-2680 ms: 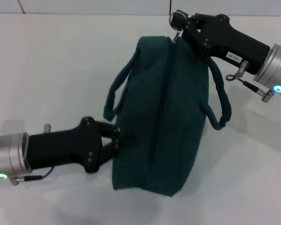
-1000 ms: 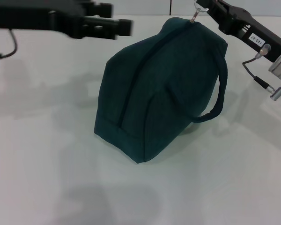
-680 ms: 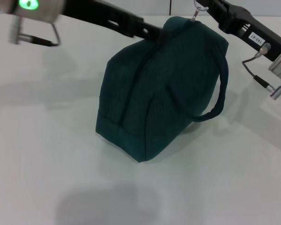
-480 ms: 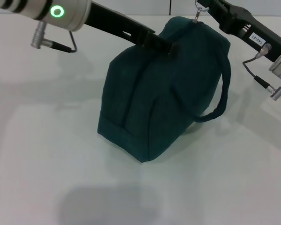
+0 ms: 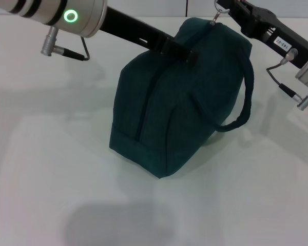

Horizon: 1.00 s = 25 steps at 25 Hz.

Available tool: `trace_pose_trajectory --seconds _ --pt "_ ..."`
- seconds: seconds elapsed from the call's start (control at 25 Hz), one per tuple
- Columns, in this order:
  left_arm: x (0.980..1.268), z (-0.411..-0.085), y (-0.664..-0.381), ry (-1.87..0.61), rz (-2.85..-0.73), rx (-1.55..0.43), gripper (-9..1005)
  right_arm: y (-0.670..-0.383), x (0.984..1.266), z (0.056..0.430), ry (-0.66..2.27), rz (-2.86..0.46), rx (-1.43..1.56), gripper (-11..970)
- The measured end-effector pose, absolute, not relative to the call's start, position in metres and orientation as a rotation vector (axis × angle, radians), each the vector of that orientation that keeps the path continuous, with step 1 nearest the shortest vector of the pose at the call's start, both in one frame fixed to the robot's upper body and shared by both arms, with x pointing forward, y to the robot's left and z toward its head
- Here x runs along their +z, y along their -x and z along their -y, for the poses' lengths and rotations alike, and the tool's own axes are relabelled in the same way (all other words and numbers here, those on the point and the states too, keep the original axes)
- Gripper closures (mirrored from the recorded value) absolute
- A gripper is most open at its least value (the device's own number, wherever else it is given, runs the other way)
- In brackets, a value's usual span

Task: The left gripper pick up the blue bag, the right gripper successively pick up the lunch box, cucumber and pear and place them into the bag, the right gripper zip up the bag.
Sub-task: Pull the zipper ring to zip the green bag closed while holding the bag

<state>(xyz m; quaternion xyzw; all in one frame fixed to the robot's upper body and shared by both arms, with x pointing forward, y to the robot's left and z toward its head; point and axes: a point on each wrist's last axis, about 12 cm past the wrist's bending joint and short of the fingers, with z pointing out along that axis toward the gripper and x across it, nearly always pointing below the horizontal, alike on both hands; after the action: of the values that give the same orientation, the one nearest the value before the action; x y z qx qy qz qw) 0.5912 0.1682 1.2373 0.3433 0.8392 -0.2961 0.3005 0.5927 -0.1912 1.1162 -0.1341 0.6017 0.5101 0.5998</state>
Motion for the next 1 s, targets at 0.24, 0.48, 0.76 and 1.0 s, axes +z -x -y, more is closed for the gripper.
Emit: trace_pose_trajectory --seconds 0.24,0.48,0.76,1.0 --pt "1.235 -0.1654 -0.5879 -1.016 -2.166 -0.772 299 -0.5931 1.1152 0.1917 0.308 -1.401 1.179 931" --pt "1.2359 -0.1644 -0.5882 -1.049 -2.144 -0.759 615 -0.594 1.1154 0.1925 0.297 -1.4 1.178 930" --pt "1.236 -0.1634 -0.5873 -1.085 -2.124 -0.753 831 -0.5941 1.1153 0.1926 0.296 -1.401 1.177 929" --pt "1.2388 -0.1605 -0.5818 -1.139 -2.062 -0.816 853 -0.5967 1.1082 0.1966 0.264 -1.454 1.134 929"
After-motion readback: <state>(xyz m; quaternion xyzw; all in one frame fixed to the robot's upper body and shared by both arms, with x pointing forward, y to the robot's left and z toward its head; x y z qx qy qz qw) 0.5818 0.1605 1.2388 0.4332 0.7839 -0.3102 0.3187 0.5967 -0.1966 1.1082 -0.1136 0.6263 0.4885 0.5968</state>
